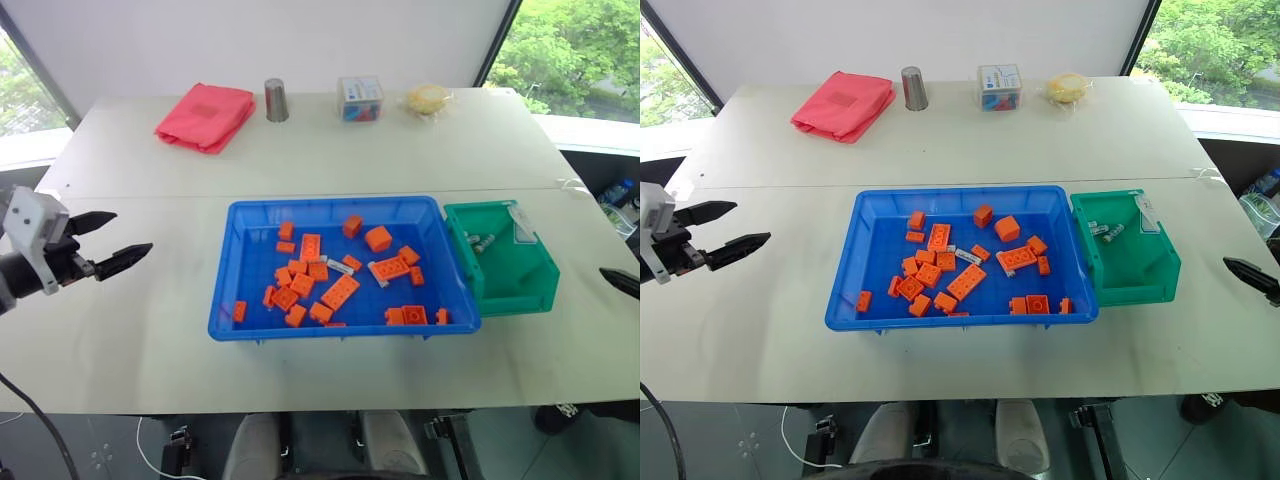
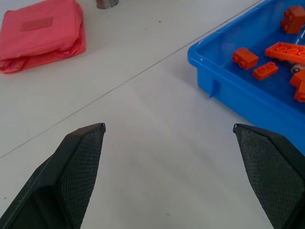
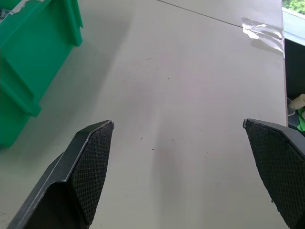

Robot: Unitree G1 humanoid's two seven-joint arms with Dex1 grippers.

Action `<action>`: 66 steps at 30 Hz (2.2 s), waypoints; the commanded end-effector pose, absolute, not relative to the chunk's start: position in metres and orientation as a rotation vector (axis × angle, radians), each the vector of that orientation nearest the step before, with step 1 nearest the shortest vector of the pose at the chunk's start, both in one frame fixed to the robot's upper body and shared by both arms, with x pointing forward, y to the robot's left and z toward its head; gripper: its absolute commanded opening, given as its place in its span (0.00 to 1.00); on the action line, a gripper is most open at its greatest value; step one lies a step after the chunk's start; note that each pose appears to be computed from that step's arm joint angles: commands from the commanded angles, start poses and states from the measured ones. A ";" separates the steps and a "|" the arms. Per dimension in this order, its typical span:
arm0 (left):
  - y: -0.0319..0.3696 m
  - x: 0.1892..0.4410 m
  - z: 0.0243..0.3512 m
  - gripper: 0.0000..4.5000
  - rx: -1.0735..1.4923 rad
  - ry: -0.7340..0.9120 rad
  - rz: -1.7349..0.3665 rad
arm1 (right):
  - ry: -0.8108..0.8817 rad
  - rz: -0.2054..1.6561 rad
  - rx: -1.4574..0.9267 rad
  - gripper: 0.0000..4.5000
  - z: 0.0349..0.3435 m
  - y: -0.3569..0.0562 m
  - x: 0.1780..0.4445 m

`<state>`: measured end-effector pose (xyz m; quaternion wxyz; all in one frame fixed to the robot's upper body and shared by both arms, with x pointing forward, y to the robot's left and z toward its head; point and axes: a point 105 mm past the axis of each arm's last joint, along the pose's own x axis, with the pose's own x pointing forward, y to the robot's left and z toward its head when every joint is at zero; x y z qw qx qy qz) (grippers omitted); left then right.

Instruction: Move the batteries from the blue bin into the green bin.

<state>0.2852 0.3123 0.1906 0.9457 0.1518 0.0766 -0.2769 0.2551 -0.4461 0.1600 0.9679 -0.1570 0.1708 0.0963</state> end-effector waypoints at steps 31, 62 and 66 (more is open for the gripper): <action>0.220 0.270 0.212 1.00 0.324 0.079 -0.976 | 0.152 0.836 -0.461 1.00 0.252 -0.276 0.307; 0.168 0.280 0.209 1.00 0.408 0.100 -1.171 | 0.659 0.767 0.196 1.00 0.172 -0.043 0.357; 0.169 0.279 0.208 1.00 0.409 0.102 -1.166 | 0.700 0.747 0.268 1.00 0.168 -0.048 0.360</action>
